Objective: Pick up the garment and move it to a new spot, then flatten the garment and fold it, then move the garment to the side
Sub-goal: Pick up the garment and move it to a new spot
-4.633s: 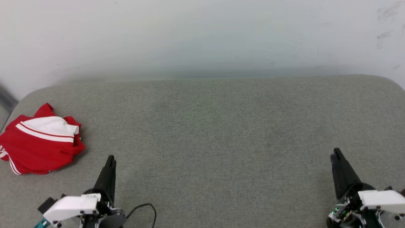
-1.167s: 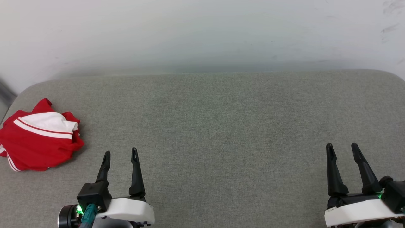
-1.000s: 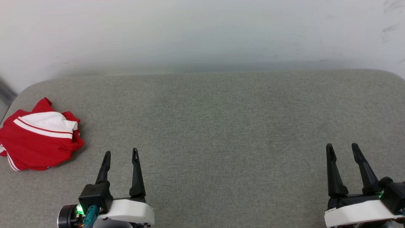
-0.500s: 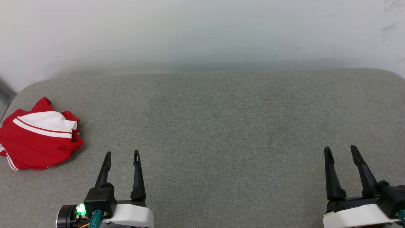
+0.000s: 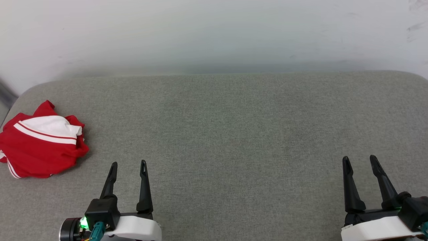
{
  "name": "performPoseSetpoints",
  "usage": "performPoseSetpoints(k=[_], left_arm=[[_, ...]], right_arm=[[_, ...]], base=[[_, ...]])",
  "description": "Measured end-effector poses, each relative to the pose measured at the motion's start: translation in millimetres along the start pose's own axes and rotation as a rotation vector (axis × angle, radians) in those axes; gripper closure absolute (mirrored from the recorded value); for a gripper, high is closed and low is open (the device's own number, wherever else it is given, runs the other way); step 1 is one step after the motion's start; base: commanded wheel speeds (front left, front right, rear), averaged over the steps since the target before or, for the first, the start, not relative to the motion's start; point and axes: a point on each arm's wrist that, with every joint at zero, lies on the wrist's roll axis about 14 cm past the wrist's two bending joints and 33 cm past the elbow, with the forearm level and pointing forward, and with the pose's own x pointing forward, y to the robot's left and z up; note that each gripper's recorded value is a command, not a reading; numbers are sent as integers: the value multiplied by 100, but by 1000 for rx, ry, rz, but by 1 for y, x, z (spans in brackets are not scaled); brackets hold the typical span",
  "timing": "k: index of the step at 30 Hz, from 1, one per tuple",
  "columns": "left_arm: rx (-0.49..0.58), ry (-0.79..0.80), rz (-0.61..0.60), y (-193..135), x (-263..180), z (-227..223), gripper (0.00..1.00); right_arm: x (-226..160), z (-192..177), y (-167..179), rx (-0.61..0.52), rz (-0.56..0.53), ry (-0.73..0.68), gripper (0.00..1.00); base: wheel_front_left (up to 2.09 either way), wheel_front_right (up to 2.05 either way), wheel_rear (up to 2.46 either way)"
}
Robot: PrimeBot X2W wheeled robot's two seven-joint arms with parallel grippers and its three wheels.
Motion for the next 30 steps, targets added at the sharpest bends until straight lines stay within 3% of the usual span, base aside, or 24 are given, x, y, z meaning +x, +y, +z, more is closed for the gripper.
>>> performPoseSetpoints(k=[13, 30], left_arm=[[-4, 9, 102, 32, -10, -1, 0], [21, 6, 345, 103, -55, 9, 0]], right_arm=[[17, -11, 28, 10, 90, 21, 0], [43, -31, 103, 38, 309, 57, 0]], base=[[0, 0, 0], [0, 0, 0]])
